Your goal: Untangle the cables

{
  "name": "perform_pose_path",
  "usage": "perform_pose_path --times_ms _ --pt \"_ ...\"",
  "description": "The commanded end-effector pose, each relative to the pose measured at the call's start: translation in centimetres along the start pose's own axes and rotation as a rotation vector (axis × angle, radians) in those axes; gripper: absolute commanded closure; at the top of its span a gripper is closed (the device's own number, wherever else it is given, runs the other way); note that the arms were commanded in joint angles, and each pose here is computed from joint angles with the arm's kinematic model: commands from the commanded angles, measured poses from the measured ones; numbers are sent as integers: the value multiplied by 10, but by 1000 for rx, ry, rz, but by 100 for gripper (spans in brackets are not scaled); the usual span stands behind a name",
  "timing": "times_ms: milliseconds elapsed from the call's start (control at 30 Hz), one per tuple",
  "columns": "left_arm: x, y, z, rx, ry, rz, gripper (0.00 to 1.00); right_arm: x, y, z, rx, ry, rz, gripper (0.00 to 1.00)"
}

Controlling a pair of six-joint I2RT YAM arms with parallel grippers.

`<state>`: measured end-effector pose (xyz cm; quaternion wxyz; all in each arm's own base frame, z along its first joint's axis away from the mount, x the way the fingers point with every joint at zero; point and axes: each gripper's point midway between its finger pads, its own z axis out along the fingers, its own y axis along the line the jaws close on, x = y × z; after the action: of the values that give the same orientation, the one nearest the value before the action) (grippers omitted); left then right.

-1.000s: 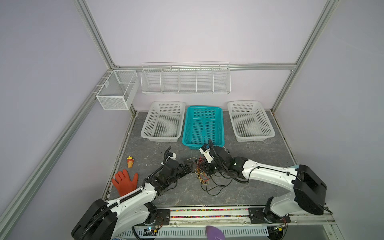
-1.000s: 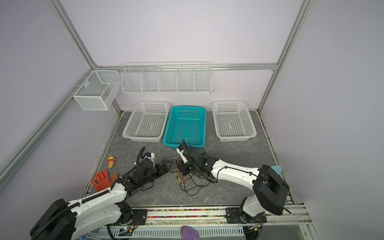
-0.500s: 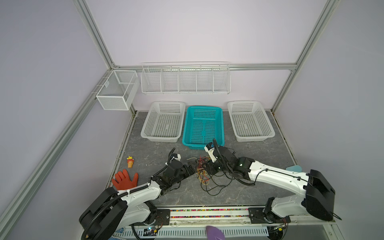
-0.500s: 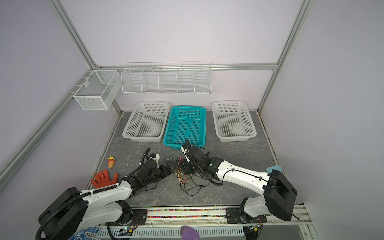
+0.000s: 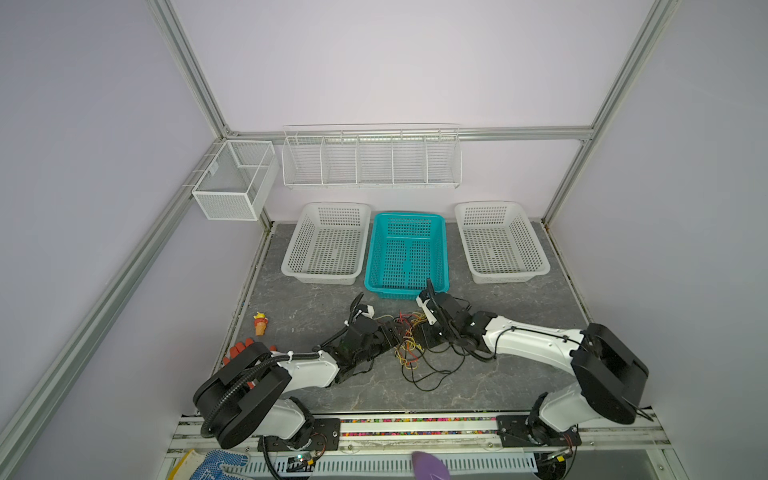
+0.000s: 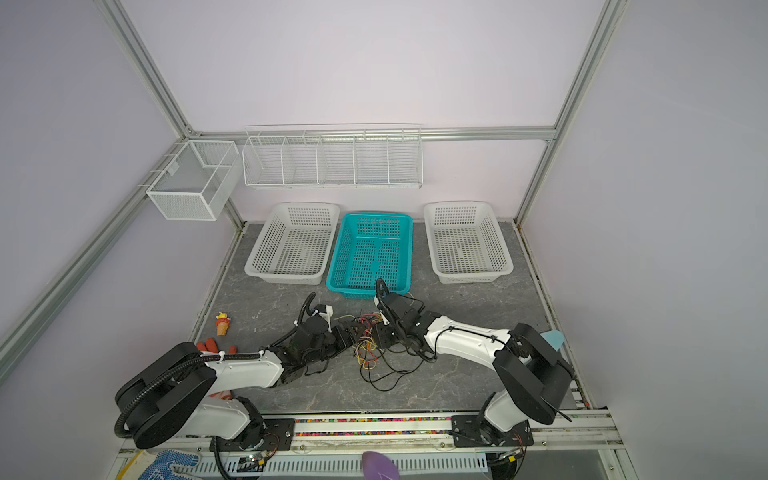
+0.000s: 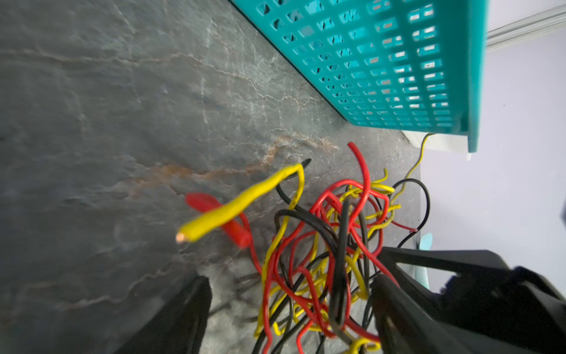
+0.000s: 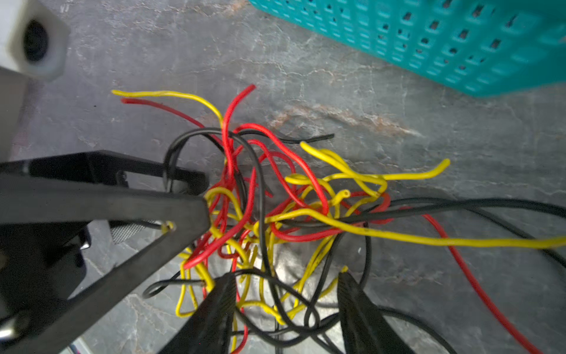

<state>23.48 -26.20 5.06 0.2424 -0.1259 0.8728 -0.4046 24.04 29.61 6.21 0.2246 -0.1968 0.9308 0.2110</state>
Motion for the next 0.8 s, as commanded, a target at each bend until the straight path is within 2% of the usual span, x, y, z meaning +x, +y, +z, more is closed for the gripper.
perform_pose_path --times_ms 0,100,300,400,533,767 --pt "2 -3 3 7 9 -26 23 3 5 8 -48 9 22 46" --pt "3 0 2 0 9 -23 28 4 6 17 -61 21 22 49" --pt "2 1 -1 2 3 -20 36 5 13 24 -110 23 18 66" --pt "2 2 -4 4 -5 -19 41 4 21 20 -149 17 4 77" --pt "1 3 -6 6 -15 -20 50 1 31 8 -181 -5 -22 85" --pt "-2 -2 -12 15 -22 -5 68 -6 42 -26 -205 -51 -61 92"
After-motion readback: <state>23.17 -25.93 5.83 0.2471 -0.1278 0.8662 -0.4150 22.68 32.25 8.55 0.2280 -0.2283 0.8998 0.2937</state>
